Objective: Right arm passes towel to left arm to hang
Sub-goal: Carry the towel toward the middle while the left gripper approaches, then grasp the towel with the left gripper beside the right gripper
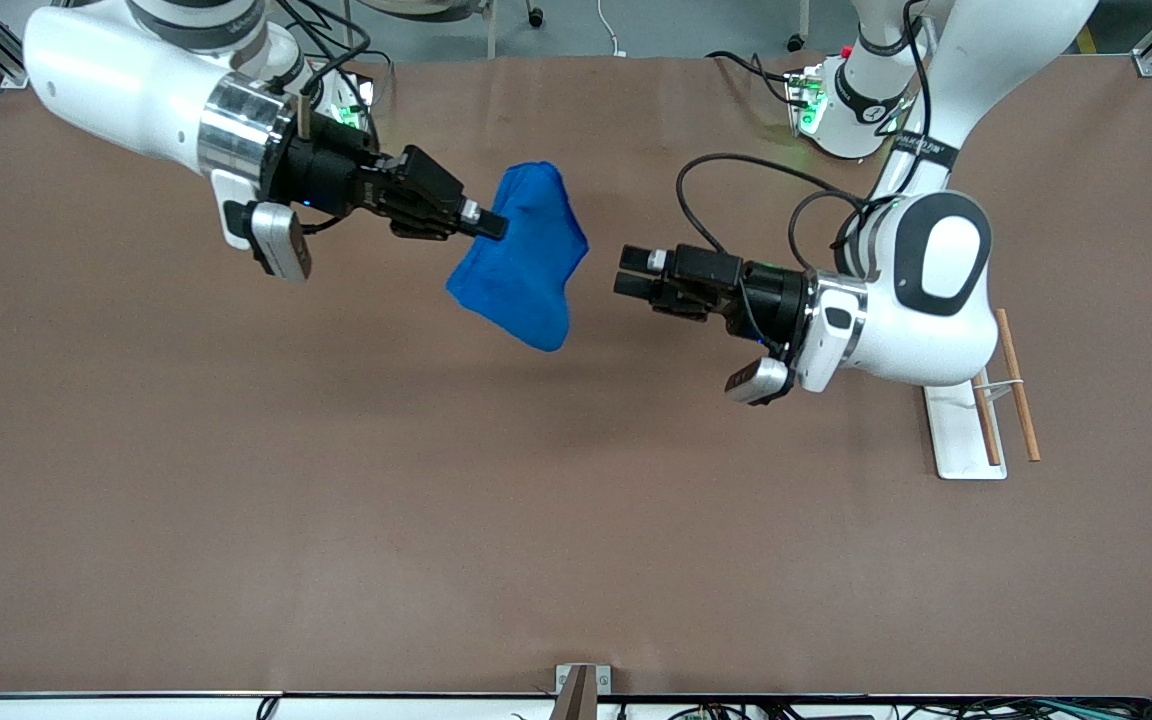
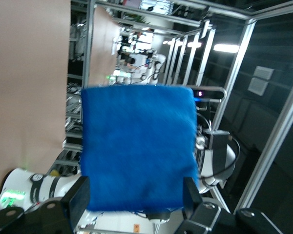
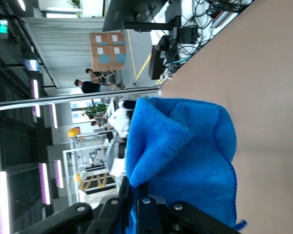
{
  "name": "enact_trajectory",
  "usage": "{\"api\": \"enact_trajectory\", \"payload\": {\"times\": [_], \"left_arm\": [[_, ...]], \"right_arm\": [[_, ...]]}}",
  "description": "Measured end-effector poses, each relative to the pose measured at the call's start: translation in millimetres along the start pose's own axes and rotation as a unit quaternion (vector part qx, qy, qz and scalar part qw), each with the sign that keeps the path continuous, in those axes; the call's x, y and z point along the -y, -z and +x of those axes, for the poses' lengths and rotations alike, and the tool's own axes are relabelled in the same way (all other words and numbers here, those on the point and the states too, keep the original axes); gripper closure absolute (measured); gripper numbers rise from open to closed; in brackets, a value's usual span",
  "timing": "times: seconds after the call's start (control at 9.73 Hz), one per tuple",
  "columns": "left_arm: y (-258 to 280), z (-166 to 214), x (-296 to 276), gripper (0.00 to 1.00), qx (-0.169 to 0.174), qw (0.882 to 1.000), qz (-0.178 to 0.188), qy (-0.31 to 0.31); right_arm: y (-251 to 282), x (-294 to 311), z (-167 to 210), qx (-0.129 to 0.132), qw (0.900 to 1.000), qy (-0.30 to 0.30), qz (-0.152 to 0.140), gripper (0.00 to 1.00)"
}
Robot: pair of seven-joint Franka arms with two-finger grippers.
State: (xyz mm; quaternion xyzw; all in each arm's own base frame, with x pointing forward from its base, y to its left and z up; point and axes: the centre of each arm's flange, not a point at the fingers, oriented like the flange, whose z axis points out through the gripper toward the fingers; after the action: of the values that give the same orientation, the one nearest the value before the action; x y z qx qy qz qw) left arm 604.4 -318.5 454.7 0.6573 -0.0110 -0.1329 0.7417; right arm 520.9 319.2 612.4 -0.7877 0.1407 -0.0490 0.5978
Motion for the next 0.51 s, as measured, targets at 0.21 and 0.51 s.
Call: {"api": "enact_trajectory", "payload": {"times": [0.21,0.51], "left_arm": [[-7,8,20,0.19,-0.009,0.999,-0.035,-0.002],[-17,8,24,0.24,-0.006,0.999,-0.05,0.003]], "right_arm": [[-21,8,-9,0.009,0.999,-0.029,0.035,0.93],[-33,16,-14,0.019,0.997,-0.044,0.057,0.93]]}}
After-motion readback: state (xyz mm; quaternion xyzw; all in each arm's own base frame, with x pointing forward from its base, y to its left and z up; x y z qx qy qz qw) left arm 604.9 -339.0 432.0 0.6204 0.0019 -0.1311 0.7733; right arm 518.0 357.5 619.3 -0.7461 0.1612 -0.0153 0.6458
